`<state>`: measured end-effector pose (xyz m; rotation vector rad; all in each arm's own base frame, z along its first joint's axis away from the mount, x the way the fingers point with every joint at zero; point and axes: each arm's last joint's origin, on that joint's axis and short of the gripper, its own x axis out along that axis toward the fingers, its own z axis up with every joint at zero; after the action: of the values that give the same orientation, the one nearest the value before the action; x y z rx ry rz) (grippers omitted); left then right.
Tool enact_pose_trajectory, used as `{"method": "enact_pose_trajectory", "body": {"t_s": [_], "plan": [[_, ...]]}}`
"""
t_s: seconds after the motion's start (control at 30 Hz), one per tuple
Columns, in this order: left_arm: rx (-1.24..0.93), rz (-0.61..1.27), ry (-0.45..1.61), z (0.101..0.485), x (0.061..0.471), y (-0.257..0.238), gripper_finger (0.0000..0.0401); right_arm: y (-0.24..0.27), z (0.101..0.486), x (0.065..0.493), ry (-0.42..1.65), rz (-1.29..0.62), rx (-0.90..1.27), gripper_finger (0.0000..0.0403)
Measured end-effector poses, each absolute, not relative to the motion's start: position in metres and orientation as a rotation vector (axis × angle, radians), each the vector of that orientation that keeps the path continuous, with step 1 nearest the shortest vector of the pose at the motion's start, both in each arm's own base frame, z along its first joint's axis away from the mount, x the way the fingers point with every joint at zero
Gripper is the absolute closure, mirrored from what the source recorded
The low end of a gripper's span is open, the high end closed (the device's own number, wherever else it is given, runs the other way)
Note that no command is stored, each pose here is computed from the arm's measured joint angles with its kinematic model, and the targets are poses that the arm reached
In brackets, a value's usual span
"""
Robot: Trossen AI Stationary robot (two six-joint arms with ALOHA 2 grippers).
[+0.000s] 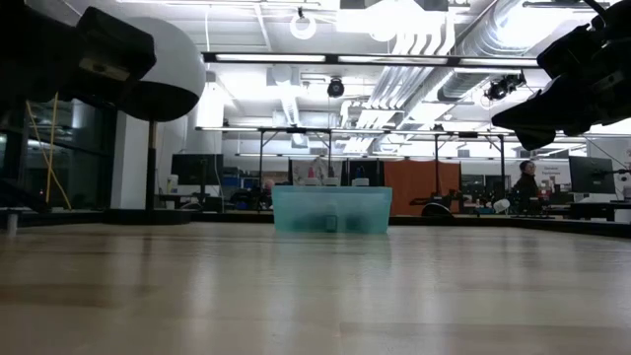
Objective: Pick & Place food coloring
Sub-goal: Put the small black food coloring bottle into the light blue bin
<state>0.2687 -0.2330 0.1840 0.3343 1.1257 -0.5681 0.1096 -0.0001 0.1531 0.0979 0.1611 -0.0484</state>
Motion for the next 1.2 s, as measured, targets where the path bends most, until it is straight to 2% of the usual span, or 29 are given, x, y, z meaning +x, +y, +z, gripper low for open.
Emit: {"method": "enact_pose_trajectory", "body": {"t_s": [0.53,1.0,1.2], "plan": [[0.173,-0.455,1.18,0.1781,0.2702,-0.2343,0.0199,-0.0001,0.1531,0.1096,0.162,-0.049,0.098,0.0402],[0.105,-0.428,1.166,0.1794,0.2724,-0.2359,0.02,-0.0001,0.1531,0.1096,0.162,-0.048,0.098,0.0402],[0.104,-0.421,1.171,0.1792,0.2722,-0.2355,0.024,-0.0001,0.1531,0.1096,0.161,-0.048,0.098,0.0402]]}}
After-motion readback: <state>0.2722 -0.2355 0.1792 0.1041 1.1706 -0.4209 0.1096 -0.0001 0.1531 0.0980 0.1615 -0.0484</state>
